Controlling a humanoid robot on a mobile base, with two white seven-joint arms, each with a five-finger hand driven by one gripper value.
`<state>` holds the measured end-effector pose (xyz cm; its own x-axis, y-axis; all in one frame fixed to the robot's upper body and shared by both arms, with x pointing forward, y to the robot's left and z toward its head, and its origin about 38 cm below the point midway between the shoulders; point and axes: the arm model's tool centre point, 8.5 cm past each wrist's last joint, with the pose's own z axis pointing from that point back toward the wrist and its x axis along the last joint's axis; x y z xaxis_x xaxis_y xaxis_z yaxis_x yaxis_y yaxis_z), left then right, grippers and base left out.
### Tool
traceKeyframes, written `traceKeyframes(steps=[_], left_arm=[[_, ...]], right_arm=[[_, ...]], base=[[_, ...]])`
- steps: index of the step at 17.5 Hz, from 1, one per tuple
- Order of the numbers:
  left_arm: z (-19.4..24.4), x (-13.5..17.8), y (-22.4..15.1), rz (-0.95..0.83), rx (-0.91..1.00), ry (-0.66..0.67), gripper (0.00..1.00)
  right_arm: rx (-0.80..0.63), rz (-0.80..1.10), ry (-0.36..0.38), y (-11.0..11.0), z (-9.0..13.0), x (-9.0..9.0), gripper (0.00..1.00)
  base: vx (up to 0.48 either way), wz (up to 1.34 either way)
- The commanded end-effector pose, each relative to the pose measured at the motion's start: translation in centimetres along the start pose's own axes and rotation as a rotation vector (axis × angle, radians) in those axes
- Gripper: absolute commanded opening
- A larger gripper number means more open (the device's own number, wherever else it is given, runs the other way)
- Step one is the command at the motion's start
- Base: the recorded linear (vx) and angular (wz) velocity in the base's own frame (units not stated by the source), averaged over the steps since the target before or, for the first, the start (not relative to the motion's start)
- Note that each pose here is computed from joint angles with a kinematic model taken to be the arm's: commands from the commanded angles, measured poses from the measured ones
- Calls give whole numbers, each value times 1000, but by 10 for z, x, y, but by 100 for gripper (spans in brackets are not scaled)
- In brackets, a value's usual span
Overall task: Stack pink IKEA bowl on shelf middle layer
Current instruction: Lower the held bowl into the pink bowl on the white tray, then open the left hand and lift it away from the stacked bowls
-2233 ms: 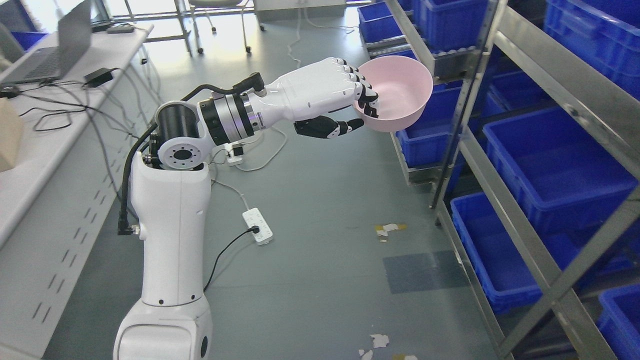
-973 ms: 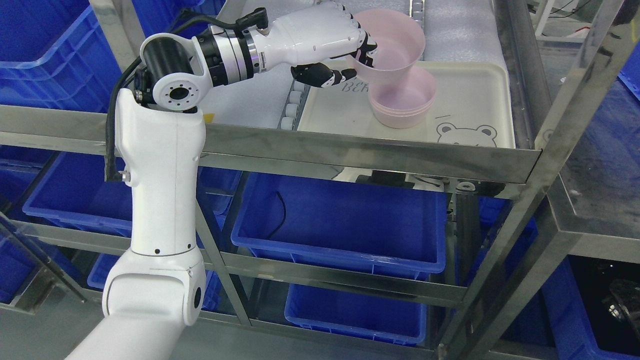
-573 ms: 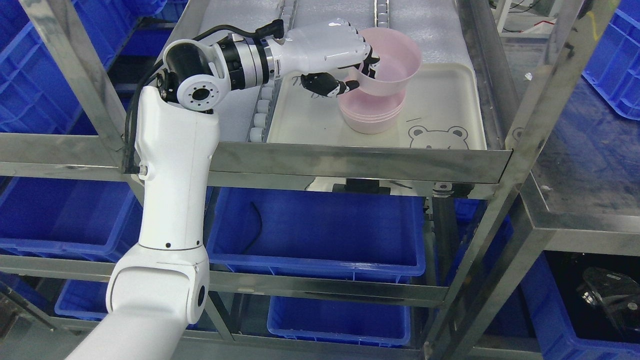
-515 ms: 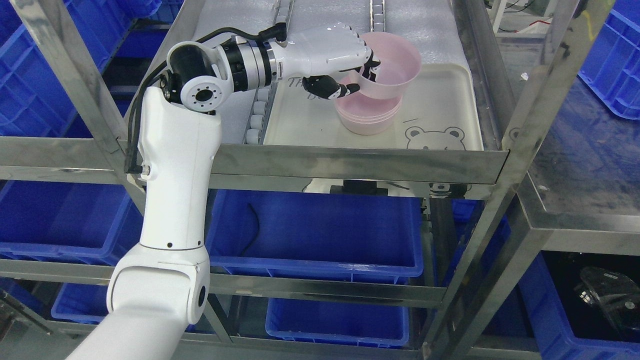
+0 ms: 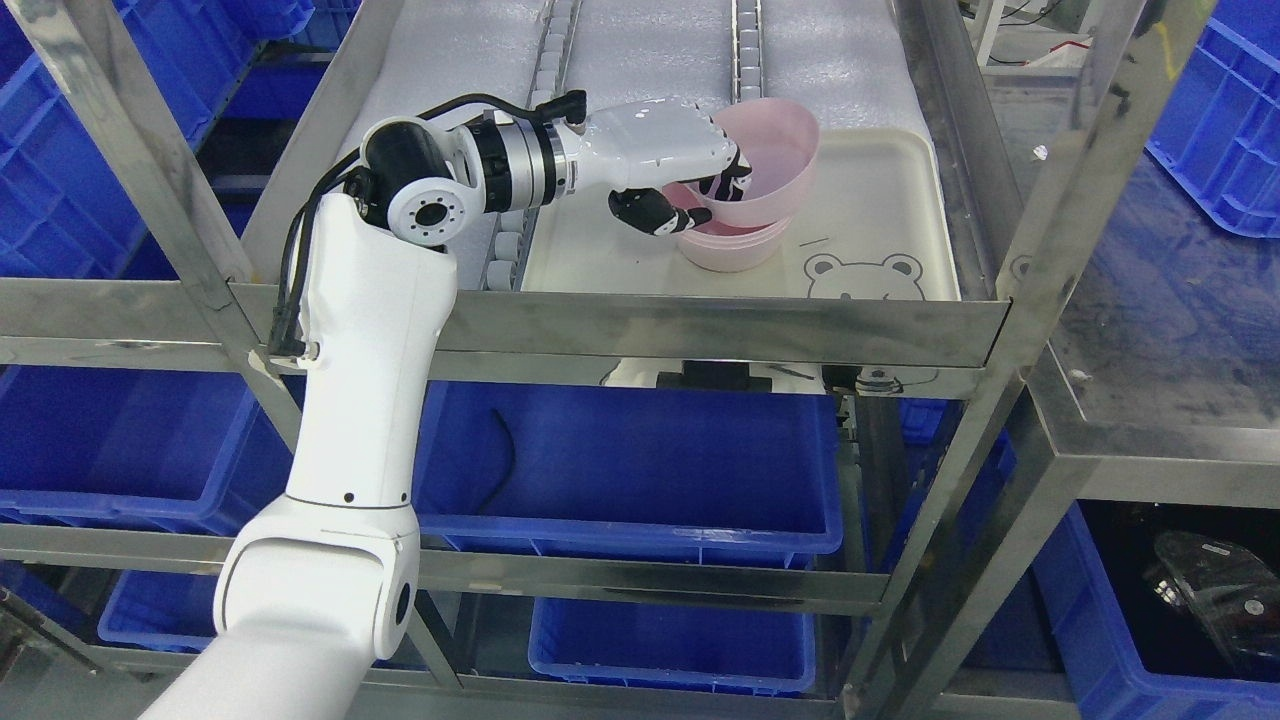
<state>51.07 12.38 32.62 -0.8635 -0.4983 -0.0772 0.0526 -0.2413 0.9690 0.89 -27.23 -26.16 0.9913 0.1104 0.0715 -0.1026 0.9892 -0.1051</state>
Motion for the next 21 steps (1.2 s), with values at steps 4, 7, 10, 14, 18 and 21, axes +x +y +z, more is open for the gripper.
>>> traceKeyframes(steps=[4,7,10,14,18,21], left_arm=[[10,-12,5,50,33,35,3],[18,-19,26,40,72,55,3],[20,-19,30,35,54,50,3],[15,-14,21,17,-18,35,2],[19,-19,12,4,-88,57,2],[14,-16,9,-3,-110,46,2]], right_arm=[[-18,1,-13,-11,0,3,100],[-18,1,-13,-11,0,3,100],[-18,1,-13,-11,0,3,100],[-18,1,-11,-11,0,2,100],[-18,1,-13,-11,0,3,100],[-18,1,-13,-11,0,3,100]], base=[[1,-5],[0,0],[0,0],[0,-3],[0,-3],[0,0]])
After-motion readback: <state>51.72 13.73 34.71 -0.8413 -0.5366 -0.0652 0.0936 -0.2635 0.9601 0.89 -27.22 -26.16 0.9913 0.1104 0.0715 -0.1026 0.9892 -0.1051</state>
